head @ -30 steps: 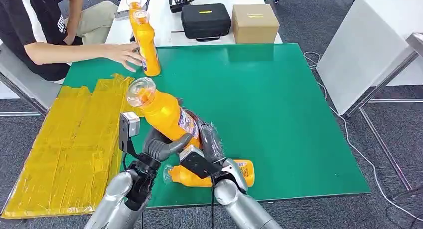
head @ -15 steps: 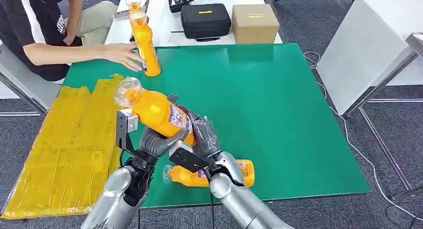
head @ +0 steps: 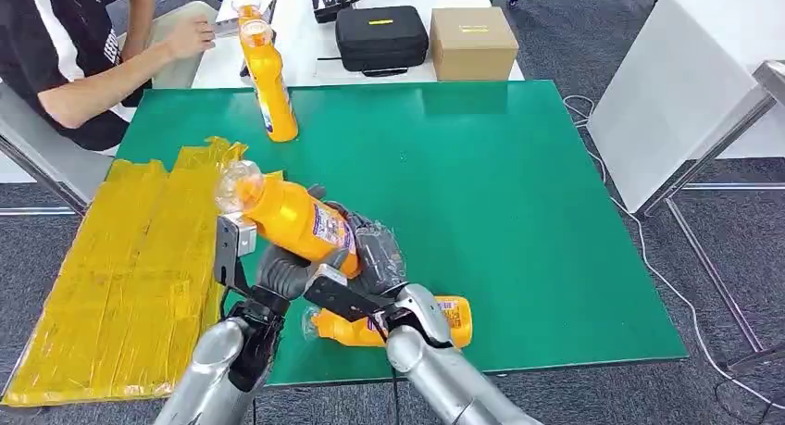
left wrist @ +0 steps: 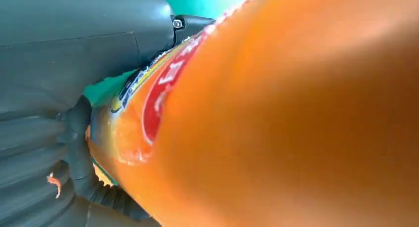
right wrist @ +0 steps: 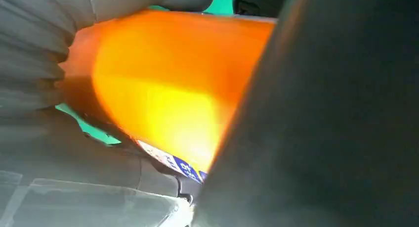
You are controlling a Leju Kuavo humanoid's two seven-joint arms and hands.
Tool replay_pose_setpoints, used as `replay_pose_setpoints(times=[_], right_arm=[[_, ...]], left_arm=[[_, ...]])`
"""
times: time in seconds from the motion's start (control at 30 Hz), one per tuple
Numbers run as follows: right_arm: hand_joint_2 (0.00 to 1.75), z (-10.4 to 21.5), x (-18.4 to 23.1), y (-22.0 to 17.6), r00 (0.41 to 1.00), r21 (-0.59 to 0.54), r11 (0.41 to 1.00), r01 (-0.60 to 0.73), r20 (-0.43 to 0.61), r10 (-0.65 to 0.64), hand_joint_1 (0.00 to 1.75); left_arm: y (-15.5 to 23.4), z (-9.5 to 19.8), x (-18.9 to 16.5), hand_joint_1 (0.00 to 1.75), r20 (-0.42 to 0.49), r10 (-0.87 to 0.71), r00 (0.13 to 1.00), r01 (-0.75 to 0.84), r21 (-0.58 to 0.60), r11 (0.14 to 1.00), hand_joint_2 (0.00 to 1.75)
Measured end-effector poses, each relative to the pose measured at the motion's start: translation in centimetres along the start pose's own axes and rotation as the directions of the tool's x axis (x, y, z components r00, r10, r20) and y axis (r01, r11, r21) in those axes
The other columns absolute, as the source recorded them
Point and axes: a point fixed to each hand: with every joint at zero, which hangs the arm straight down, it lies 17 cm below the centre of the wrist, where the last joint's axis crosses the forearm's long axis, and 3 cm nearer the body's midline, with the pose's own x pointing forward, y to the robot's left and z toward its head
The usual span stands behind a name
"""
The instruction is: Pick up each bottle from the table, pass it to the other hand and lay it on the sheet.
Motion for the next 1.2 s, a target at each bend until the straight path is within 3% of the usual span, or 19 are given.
replay_pose_setpoints(times=[1.1,1.13,1.17,1.2], right_arm=[[1.75,2.0,-1.5,3.0,0.997,0.109,0.992,0.057,-0.050,-0.052,1.75],[1.75,2.1,-1.5,3.2,0.997,0.113,0.992,0.057,-0.050,-0.052,1.75],[1.75,2.1,-1.5,3.2,0.997,0.115,0.992,0.057,-0.051,-0.052,1.75],[1.75,2.1,-1.5,3.2,0.997,0.115,0.992,0.057,-0.051,-0.052,1.75]], left_arm=[[1.3,0.5,0.6,0.00,0.037,0.019,0.999,-0.021,0.055,0.998,1.75],[1.4,0.4,0.7,1.59,0.041,0.019,0.999,-0.022,0.059,0.998,1.75],[1.4,0.4,0.8,1.75,0.044,0.019,0.999,-0.022,0.060,0.998,1.75],[1.4,0.4,0.8,1.75,0.044,0.019,0.999,-0.022,0.060,0.998,1.75]])
